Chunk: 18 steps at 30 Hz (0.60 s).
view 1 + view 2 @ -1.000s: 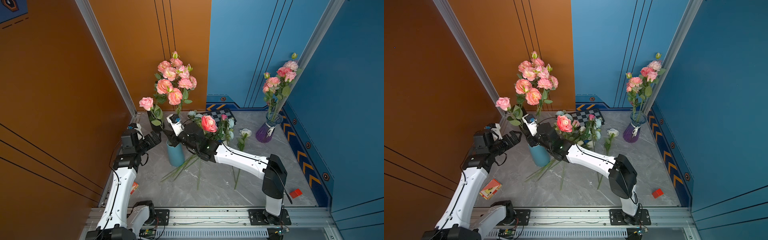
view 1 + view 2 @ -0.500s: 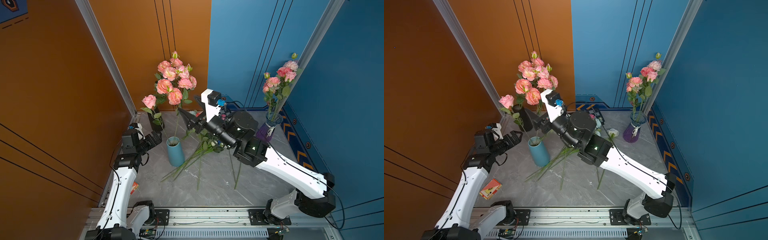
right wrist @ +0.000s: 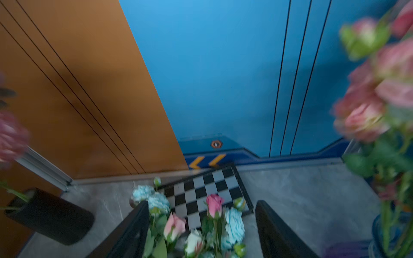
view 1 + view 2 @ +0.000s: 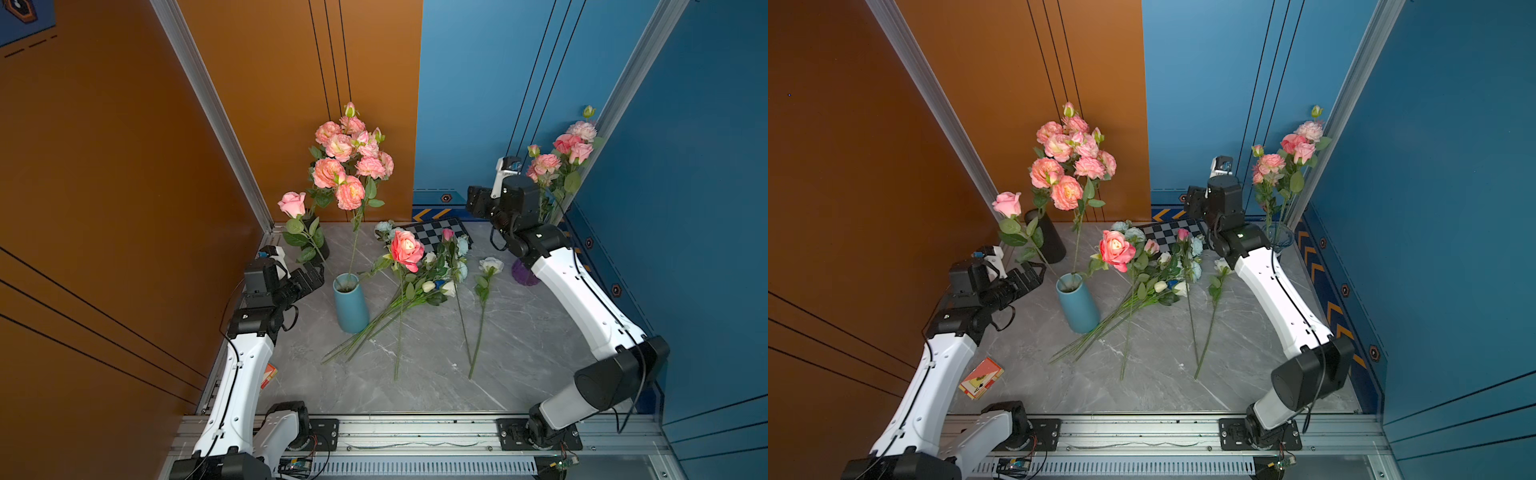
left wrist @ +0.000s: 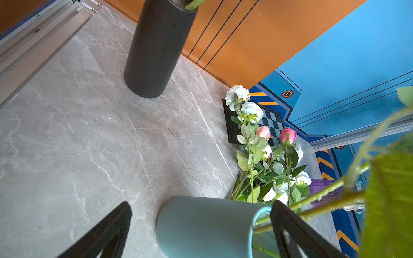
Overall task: Place the pink flowers into the vase
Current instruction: Place the flower in the vase.
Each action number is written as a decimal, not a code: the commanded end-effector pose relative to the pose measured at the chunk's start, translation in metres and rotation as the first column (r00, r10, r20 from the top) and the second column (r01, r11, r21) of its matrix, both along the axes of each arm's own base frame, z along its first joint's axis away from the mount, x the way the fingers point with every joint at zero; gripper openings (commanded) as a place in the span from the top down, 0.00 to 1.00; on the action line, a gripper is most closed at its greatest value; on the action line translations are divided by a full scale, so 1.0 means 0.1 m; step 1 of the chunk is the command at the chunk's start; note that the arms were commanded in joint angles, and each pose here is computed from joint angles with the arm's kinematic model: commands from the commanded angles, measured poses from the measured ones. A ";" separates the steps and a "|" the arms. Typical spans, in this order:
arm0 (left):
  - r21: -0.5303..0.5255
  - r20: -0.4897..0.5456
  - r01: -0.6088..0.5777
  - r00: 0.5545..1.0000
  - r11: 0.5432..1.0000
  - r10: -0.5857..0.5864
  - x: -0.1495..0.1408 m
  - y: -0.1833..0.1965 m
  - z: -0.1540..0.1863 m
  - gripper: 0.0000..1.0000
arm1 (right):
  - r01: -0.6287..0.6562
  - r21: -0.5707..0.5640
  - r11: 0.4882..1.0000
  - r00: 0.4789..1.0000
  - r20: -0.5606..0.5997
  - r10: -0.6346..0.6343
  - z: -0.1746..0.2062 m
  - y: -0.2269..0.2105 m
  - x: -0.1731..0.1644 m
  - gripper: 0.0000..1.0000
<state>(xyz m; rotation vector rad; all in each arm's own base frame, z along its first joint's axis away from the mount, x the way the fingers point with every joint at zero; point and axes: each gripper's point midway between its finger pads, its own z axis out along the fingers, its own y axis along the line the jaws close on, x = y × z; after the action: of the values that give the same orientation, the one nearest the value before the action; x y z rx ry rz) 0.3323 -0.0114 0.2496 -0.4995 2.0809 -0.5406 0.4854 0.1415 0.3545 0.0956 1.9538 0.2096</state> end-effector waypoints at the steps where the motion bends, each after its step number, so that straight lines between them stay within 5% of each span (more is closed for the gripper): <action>1: 0.009 -0.008 0.030 1.000 1.000 -0.030 0.00 -0.05 -0.05 0.01 | -0.045 -0.023 0.999 0.923 -0.384 0.033 -1.22 0.08 -0.19 0.28; 9: 0.014 -0.019 0.041 0.999 0.999 -0.040 0.01 -0.08 -0.10 0.01 | -0.063 -0.041 0.997 0.779 -0.626 0.024 -2.40 -0.04 -0.20 0.46; 18: 0.022 -0.029 0.041 0.999 0.999 -0.041 0.01 -0.07 -0.14 0.01 | -0.112 0.004 0.994 0.728 -0.681 0.084 -2.68 0.14 -0.26 0.54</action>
<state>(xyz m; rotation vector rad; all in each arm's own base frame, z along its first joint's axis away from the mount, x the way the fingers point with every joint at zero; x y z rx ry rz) 0.3344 -0.0154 0.2441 -0.4856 2.1024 -0.5427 0.4672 0.1457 0.0886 0.0607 2.6812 0.1894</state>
